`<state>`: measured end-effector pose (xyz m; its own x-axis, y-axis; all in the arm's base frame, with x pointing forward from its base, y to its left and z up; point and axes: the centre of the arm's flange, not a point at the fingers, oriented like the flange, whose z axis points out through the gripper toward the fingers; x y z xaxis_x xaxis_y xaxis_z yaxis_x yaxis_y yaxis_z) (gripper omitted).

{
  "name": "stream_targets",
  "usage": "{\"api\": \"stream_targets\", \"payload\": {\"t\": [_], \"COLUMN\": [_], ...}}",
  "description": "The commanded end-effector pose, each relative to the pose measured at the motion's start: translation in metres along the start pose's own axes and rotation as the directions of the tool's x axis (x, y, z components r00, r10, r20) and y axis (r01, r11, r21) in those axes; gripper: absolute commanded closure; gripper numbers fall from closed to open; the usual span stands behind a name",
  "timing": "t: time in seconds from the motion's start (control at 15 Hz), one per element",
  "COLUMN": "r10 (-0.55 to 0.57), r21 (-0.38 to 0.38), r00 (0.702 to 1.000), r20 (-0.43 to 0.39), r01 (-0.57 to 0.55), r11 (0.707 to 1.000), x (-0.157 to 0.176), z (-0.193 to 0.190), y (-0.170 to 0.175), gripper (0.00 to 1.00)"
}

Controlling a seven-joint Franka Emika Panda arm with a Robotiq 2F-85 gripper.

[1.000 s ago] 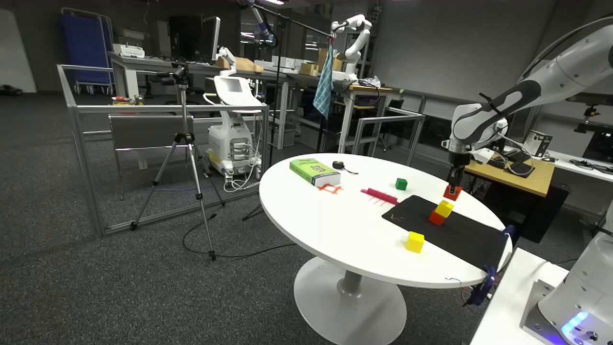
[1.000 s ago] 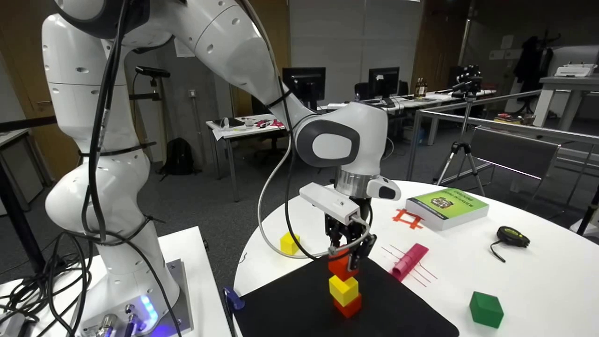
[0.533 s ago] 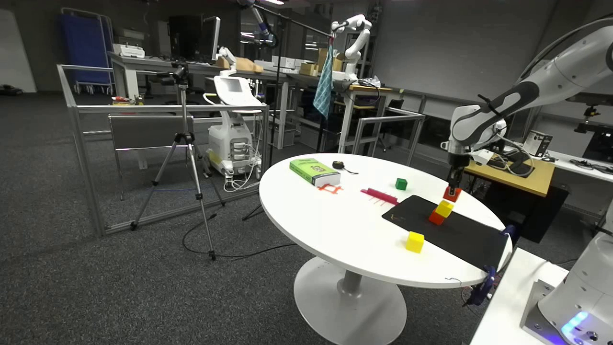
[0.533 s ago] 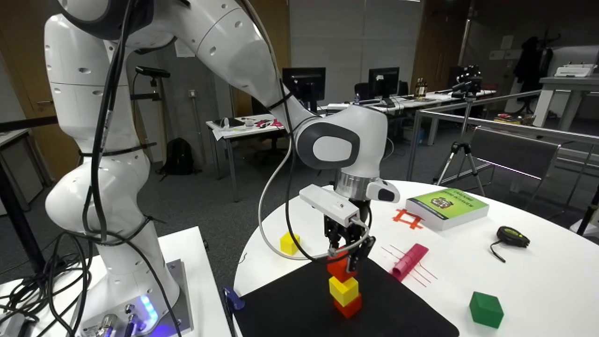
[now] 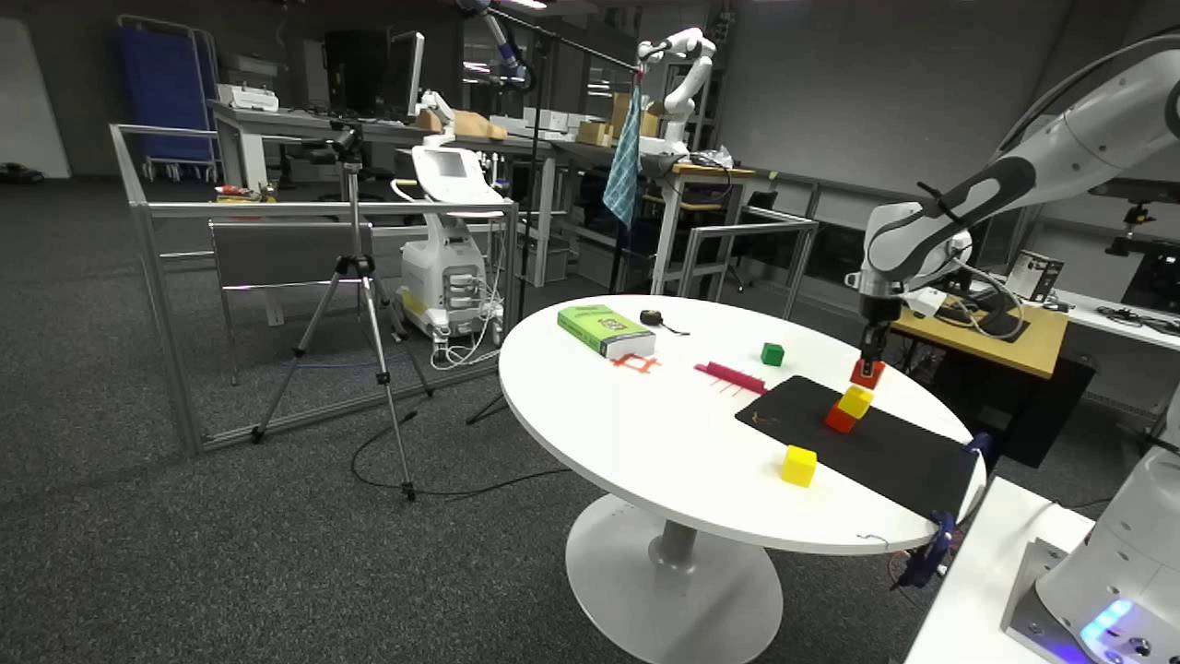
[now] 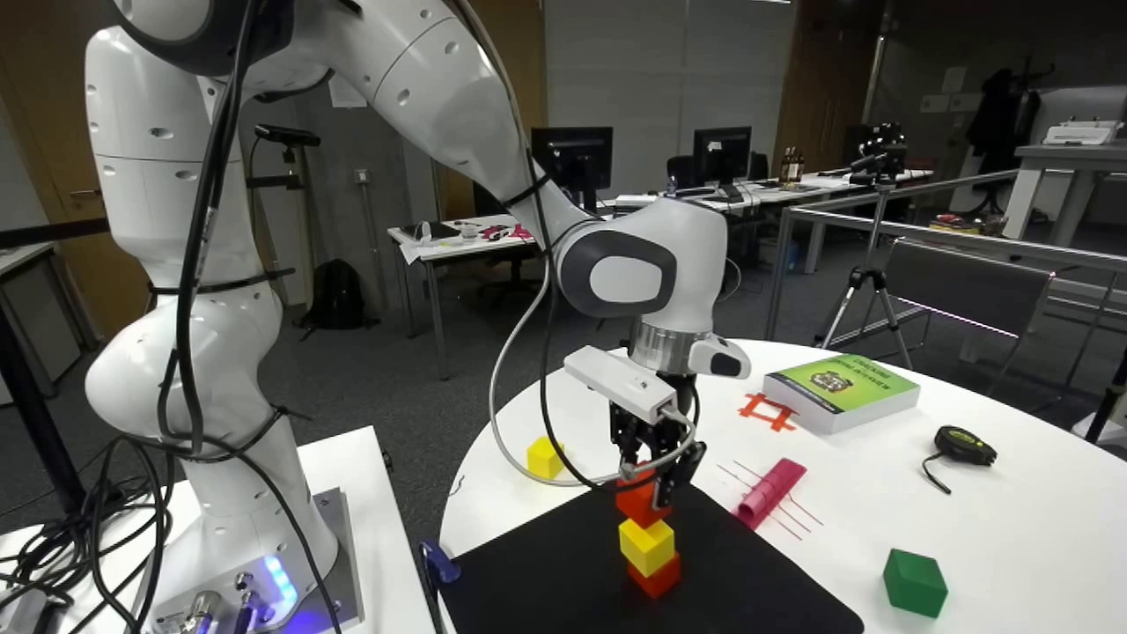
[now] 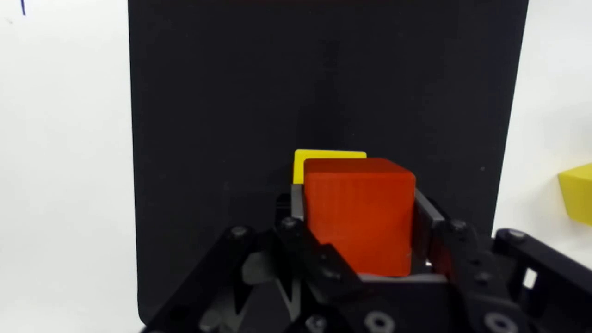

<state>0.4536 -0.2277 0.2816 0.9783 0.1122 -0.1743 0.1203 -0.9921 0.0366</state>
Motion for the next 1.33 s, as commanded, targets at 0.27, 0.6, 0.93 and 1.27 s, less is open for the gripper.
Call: {"api": "stream_targets", "payload": {"t": [0.27, 0.6, 0.93, 1.27], "r10": [0.017, 0.02, 0.019, 0.017], "r21": [-0.017, -0.021, -0.025, -0.026], "r00": [1.0, 1.0, 1.0, 1.0], "r20": [-0.021, -0.013, 0.0, 0.004], "r01": [-0.018, -0.02, -0.019, -0.016], "r11": [1.0, 1.0, 1.0, 1.0], "x": [0.017, 0.02, 0.018, 0.015], "z": [0.008, 0.012, 0.011, 0.011], "y": [0.004, 0.004, 0.005, 0.006], "gripper": [0.7, 0.7, 0.7, 0.7]}}
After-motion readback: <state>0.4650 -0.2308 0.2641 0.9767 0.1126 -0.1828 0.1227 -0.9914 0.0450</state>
